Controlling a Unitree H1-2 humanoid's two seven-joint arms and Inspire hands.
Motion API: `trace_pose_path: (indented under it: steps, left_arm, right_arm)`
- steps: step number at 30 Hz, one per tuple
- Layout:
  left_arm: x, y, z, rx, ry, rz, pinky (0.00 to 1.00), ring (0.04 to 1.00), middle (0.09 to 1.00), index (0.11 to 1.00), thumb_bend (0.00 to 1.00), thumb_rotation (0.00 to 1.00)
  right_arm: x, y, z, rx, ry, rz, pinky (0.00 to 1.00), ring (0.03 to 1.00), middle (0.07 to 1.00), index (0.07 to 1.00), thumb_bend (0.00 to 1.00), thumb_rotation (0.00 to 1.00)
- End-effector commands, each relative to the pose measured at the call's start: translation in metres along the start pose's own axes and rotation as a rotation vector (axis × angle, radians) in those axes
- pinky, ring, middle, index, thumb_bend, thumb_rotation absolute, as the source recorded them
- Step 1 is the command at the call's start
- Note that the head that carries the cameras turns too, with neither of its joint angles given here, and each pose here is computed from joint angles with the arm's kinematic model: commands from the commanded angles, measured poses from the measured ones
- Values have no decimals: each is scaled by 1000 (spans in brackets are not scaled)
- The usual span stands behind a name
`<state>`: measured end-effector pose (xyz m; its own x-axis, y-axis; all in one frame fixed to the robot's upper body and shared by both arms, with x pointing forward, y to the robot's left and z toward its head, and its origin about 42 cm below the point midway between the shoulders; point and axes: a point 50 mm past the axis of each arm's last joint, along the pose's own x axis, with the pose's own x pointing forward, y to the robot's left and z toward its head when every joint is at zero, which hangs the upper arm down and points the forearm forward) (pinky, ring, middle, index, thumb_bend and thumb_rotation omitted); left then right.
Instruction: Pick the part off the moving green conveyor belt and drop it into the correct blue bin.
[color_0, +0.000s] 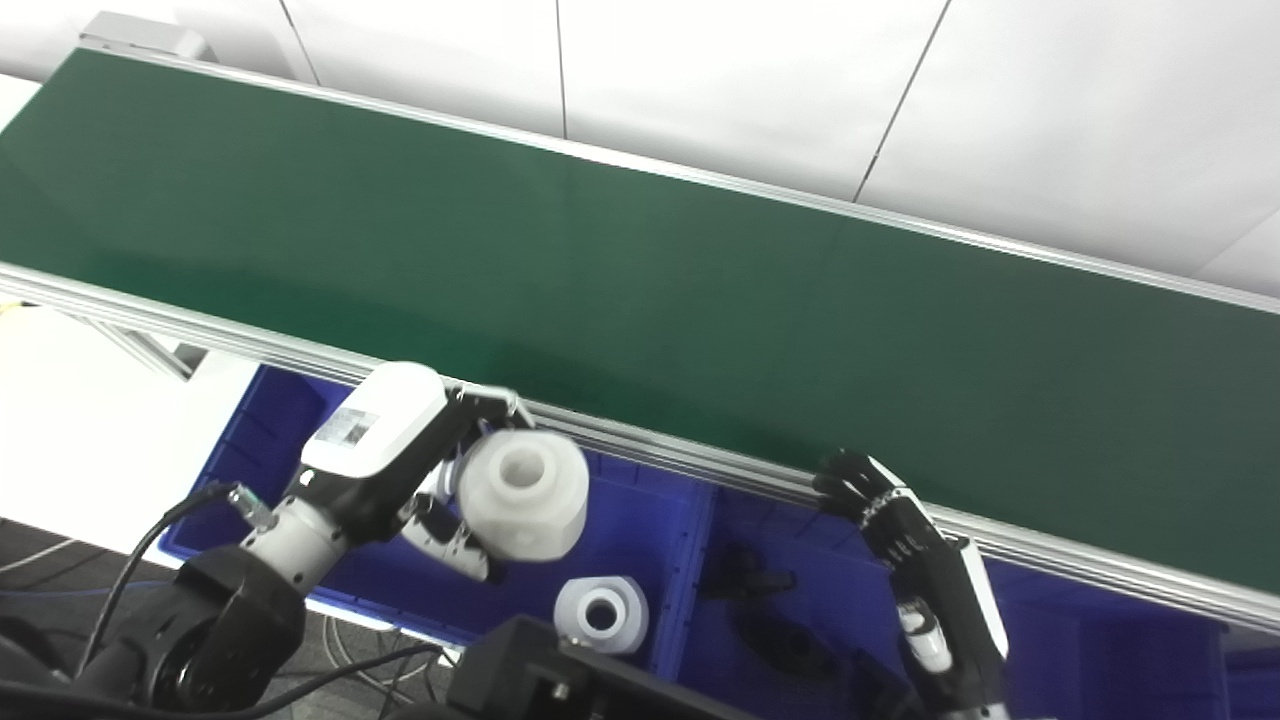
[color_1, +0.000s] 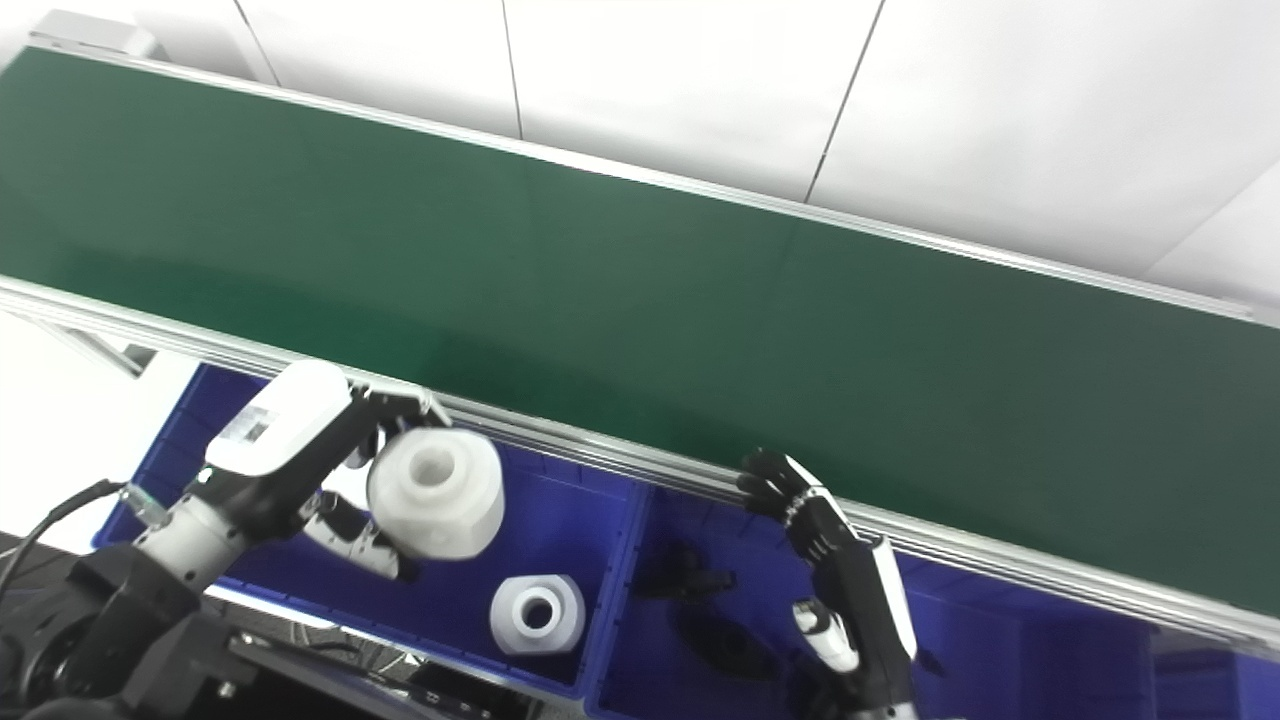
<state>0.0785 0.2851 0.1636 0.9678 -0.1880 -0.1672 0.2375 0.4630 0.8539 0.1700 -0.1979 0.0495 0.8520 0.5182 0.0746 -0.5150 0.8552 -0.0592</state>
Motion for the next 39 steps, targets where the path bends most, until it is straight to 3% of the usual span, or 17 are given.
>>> trace_pose_path:
  steps: [1, 7, 14, 28, 39]
  left_arm:
    - [-14, 10, -4, 68, -35, 24, 346, 436, 476, 506, 519, 0]
    - [-27, 10, -23, 148, -21, 5, 340, 429, 469, 512, 519, 0]
    - [-23, -9, -35, 91, 6, 31, 362, 443, 471, 513, 517, 0]
    - [19, -37, -44, 47, 31, 131, 408, 483, 485, 499, 518, 0]
    - [31, -36, -52, 57, 7, 116, 406, 477, 485, 498, 519, 0]
  right_arm:
    - [3, -2, 11, -1, -62, 0, 758, 798, 831, 842, 934, 888]
    - [4, -4, 12, 6, -66, 9, 758, 802, 831, 839, 926, 885]
    - [6, -4, 14, 5, -71, 4, 753, 797, 827, 833, 913, 884]
    - [7, -3, 14, 0, -80, 3, 752, 793, 829, 838, 900, 878]
    - [6, -2, 17, 0, -74, 0, 747, 788, 825, 837, 911, 883]
